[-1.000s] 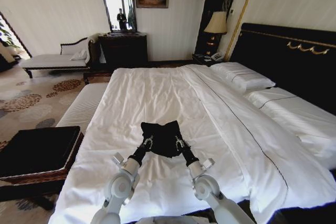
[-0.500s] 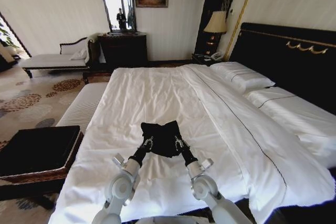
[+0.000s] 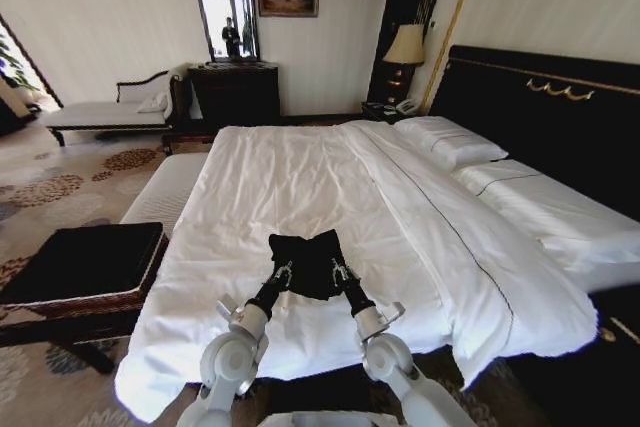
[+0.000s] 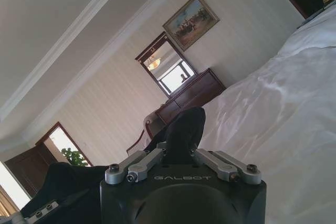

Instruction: Fold the clothes on the bed and place them into the basket.

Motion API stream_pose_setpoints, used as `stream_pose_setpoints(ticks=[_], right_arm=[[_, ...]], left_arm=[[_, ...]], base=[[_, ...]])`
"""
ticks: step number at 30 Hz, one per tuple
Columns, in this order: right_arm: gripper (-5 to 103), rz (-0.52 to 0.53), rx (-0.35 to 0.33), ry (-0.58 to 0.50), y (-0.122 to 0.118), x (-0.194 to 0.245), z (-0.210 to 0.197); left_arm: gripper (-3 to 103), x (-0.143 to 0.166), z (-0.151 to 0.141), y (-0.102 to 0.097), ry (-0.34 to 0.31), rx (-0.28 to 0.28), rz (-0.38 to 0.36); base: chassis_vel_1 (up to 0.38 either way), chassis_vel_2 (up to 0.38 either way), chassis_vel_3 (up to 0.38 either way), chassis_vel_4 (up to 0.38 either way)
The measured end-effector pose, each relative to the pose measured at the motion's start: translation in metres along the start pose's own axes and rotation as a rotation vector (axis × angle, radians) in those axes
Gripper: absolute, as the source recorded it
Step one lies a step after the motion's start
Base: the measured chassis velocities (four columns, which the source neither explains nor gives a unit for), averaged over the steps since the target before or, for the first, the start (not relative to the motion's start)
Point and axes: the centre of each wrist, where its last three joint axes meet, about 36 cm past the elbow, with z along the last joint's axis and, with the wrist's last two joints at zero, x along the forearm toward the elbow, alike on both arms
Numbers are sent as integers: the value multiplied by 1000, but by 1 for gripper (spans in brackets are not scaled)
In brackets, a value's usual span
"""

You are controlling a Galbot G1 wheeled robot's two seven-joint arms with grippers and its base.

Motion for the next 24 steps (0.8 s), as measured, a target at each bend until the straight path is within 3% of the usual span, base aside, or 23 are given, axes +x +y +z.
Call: stream_pose_setpoints(ticks=[24], right_arm=[[9, 1, -4, -6, 0, -5, 5]], left_arm=[[9, 3, -4, 3, 1, -20, -5]], base=[[12, -12, -10, 11]])
